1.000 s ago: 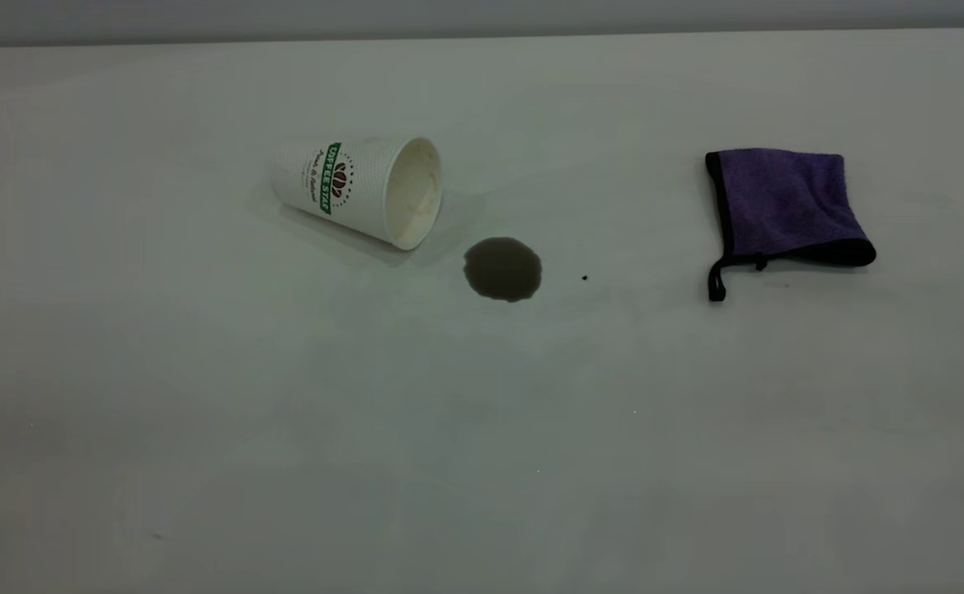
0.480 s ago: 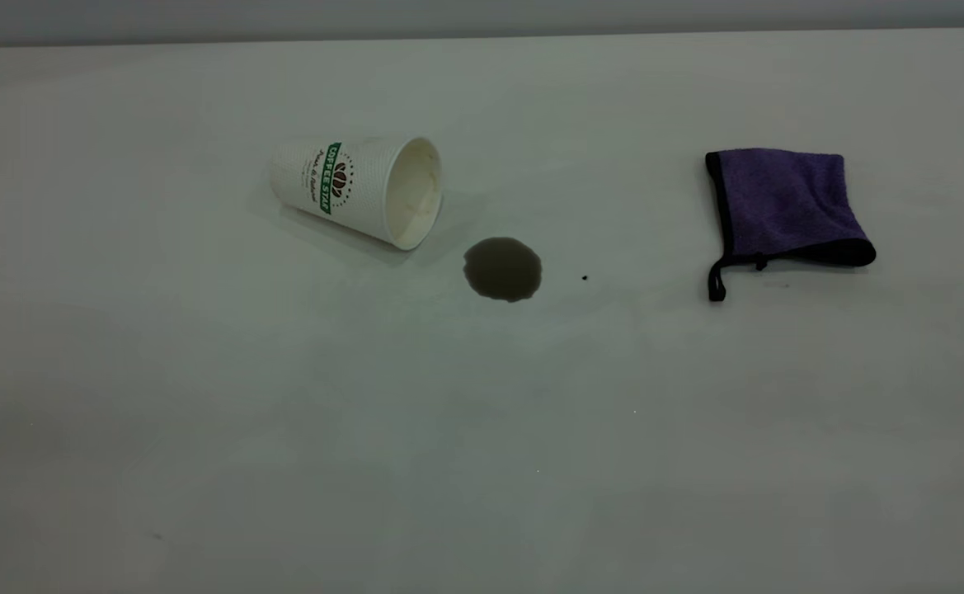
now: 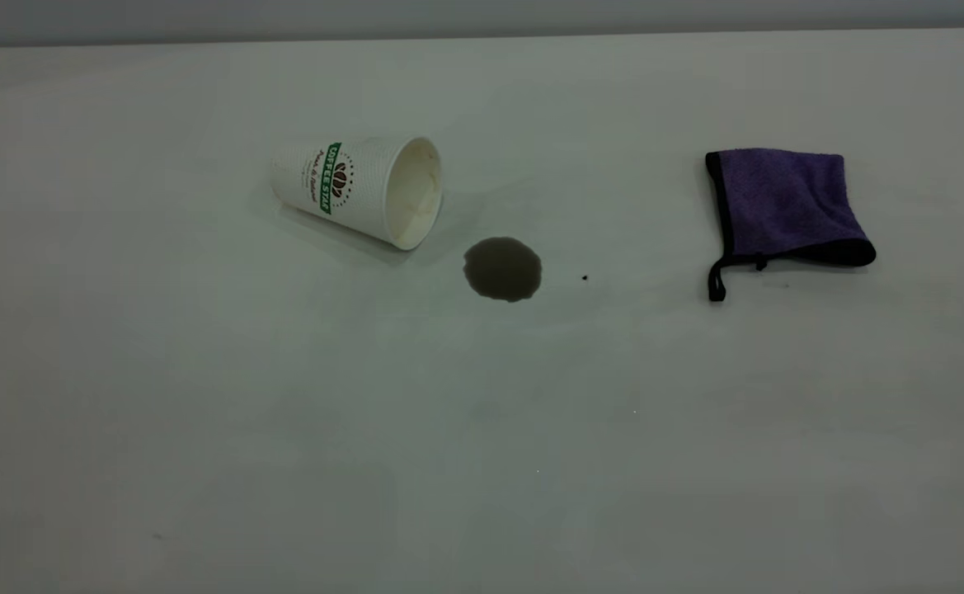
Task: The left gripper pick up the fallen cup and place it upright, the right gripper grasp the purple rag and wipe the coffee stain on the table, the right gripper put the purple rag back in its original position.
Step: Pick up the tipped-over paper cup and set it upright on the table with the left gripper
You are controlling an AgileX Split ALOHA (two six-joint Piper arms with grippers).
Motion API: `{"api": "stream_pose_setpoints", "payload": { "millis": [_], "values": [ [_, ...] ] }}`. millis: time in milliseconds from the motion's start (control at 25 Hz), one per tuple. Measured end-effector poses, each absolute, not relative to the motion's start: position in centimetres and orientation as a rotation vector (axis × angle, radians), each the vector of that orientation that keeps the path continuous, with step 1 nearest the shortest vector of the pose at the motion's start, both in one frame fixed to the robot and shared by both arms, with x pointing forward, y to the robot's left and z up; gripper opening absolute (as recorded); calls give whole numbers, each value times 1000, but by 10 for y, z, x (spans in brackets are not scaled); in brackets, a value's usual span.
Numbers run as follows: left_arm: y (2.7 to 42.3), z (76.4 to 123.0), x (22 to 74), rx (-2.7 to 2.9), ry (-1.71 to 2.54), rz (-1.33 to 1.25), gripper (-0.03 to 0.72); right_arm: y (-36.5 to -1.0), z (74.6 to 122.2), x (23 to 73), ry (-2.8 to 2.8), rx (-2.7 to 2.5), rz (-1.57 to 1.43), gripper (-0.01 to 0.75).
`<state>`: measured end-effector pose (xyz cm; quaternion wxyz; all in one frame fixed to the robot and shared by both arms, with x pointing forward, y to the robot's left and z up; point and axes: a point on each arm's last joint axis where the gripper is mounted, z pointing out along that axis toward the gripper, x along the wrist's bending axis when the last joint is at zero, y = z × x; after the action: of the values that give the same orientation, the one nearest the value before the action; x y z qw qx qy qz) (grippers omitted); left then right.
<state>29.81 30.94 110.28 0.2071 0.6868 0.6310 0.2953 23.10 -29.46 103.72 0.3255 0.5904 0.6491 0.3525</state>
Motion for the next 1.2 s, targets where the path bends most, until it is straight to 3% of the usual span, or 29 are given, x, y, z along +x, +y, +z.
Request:
{"api": "stream_pose_setpoints", "payload": {
  "millis": [120,320,440,680,1200],
  "values": [
    [312,1113,341,1963,1779,809,347,-295,1037,231,1702,1547,924,238],
    [314,1113,411,2033,1775,778,608,-295,1037,231,1702,1547,924,238],
    [306,1106,448,2116,1738,736,701,-295,1037,231,1702,1547,924,238],
    [257,1079,515,2302,1617,740,699,-295,1037,231,1702,1547,924,238],
    [79,949,599,2645,1412,942,680,-295,1037,231,1702,1548,924,238]
  ]
}}
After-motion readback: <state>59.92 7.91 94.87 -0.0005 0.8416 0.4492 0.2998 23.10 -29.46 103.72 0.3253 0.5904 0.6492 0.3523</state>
